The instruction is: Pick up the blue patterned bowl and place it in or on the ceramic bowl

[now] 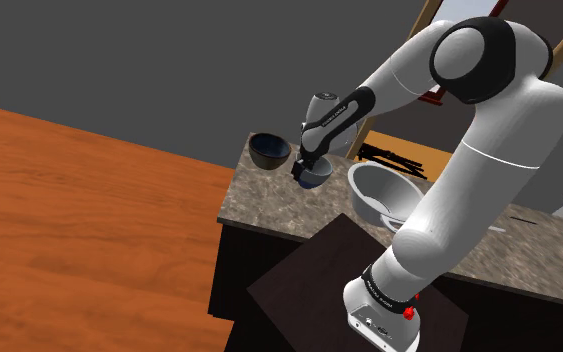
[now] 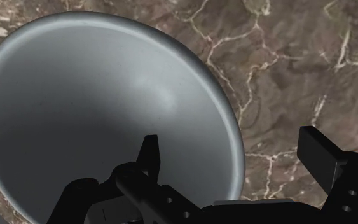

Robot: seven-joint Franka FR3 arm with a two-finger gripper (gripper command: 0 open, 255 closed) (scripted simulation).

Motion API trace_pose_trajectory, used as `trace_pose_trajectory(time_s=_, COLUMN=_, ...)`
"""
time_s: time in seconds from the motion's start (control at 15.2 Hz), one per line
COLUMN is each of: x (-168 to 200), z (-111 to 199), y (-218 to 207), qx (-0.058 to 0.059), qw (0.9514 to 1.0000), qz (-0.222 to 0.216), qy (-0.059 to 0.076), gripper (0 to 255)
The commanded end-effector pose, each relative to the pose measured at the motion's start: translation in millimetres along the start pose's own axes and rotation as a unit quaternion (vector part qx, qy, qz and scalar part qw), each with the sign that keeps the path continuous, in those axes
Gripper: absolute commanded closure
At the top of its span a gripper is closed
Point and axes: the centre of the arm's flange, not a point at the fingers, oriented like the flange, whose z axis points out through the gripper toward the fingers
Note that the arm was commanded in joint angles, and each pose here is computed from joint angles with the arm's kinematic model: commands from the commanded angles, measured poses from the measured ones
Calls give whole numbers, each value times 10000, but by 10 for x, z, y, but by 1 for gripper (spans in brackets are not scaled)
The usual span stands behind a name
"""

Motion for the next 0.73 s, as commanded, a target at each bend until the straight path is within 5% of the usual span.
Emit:
trace_pose_trajectory(time_s=0.0, x=0, z=4, y=0, qx=0, qw=10000, qz=0, qy=1, gripper=0)
trace_pose_trajectory(time_s=0.13, x=0, z=4, y=0, qx=0, qw=10000, qz=0, qy=1, gripper=0)
trace_pose_trajectory(time_s=0.2, x=0, z=4, y=0, qx=0, qw=10000, qz=0, qy=1, gripper=255)
trace_pose_trajectory(time_s=0.66, x=0, z=3, y=0, qx=0, qw=10000, qz=0, qy=1, gripper=255)
